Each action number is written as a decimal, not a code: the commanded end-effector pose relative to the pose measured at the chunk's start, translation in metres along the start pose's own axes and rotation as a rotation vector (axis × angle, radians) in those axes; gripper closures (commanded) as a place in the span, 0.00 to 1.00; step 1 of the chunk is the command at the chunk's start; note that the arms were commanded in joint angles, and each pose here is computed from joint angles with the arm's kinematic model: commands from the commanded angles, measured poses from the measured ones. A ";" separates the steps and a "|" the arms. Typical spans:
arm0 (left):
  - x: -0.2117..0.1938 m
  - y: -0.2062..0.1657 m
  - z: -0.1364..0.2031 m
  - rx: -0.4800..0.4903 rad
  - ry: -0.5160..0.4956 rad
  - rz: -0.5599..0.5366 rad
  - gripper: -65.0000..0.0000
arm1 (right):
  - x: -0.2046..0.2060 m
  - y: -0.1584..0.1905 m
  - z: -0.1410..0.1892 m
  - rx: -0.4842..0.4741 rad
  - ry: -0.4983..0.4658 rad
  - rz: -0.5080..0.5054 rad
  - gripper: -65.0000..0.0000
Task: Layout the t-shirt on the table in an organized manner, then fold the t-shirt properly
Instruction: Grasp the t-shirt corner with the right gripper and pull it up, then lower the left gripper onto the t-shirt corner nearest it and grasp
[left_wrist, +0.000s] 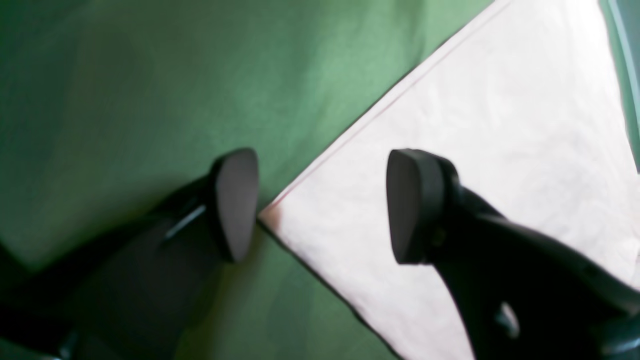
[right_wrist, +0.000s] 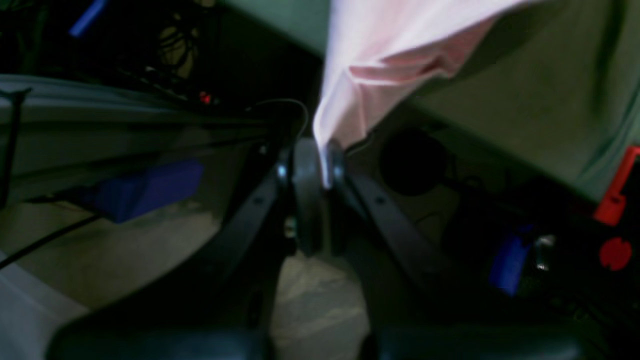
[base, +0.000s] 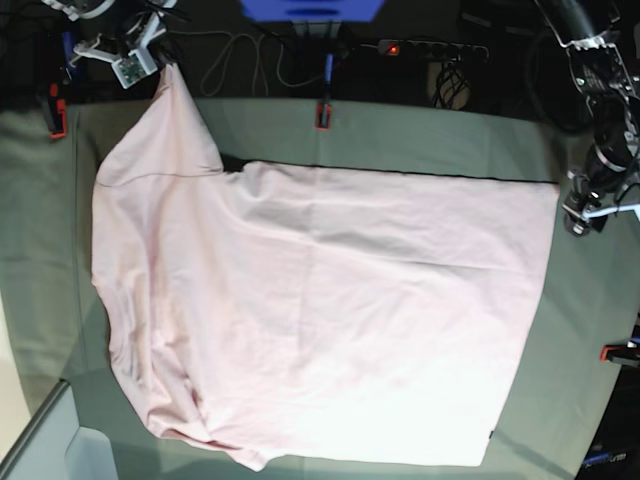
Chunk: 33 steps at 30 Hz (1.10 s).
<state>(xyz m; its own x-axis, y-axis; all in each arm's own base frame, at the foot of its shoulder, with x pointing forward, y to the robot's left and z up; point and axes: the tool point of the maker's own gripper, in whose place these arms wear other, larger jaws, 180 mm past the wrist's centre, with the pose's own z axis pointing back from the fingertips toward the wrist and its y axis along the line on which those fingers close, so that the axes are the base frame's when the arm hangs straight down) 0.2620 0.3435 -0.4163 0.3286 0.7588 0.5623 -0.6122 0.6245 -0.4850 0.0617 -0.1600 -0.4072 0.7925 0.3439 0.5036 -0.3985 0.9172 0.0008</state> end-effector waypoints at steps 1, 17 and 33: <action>0.014 -0.005 0.002 -0.016 -0.034 -0.011 0.40 | 0.007 -0.005 0.003 -0.013 -0.028 0.001 1.00; -0.036 0.001 -0.022 0.010 0.107 -0.004 0.39 | -0.006 -0.153 0.036 -0.474 0.042 -0.245 0.55; -0.052 0.034 -0.016 0.076 0.116 -0.003 0.40 | -0.014 -0.195 0.072 -0.682 -0.037 -0.430 0.55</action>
<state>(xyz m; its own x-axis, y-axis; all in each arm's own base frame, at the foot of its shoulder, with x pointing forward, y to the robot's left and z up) 0.2498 0.3259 -0.4651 0.3777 0.7762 0.5048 -0.6351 0.6139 -0.4689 0.0897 -0.3546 -0.3625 0.8107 -0.0869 0.5789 0.3162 0.8972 -0.3081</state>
